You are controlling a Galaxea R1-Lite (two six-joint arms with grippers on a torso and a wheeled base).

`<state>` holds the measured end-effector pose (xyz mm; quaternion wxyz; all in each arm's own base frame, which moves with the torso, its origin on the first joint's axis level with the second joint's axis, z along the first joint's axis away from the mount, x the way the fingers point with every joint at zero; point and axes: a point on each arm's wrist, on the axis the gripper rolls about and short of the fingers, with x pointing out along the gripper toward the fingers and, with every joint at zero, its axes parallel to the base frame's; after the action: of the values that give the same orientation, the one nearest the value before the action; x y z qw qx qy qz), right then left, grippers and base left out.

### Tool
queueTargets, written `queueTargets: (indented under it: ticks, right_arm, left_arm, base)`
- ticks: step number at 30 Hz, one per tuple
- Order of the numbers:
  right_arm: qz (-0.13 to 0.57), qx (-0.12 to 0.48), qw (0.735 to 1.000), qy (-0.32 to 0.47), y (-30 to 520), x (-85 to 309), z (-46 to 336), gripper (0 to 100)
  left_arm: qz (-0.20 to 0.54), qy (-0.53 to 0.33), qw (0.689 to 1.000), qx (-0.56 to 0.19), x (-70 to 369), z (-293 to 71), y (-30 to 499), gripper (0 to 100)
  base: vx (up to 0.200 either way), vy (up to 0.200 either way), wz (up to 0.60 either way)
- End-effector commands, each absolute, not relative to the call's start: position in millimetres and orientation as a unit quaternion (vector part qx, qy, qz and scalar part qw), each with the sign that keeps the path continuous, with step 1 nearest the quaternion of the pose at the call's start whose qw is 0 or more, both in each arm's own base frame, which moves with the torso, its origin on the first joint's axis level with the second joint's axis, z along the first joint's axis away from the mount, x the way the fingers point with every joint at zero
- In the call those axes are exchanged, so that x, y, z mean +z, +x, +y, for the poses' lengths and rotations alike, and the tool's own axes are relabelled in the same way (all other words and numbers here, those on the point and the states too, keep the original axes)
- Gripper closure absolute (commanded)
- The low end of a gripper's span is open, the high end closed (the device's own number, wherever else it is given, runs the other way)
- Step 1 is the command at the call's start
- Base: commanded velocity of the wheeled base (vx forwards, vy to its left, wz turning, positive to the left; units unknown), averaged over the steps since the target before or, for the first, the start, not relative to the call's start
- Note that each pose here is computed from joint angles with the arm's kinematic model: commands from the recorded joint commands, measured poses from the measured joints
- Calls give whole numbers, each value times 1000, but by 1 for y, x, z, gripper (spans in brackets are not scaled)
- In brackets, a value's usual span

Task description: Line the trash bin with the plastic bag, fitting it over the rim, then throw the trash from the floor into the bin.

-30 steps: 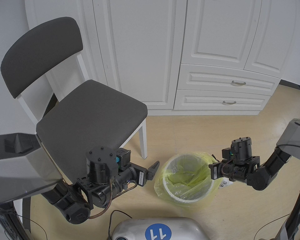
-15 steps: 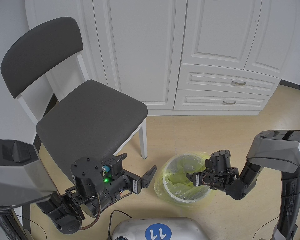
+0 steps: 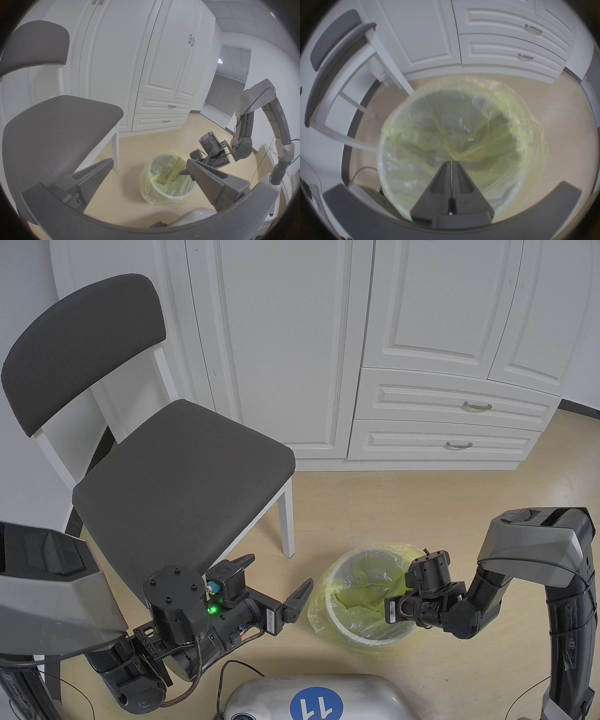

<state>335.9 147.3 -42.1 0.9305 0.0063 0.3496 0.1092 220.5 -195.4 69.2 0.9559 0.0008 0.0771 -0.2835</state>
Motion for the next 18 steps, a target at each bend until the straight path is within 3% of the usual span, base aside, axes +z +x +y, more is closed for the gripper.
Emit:
queueTargets:
  ticks: [1,10,18]
  right_arm:
    - [417,108,901,-55,314,-8,123,100]
    - [476,120,864,-113,304,-17,108,100]
    - [490,99,858,-120,313,-32,91,100]
  left_arm:
    - [85,5,953,-290,65,-197,217,0]
    - [93,9,951,-293,63,-196,213,0]
    - [109,6,951,-290,58,-192,210,0]
  base:
    - [0,0,0]
    - [0,0,0]
    - [0,0,0]
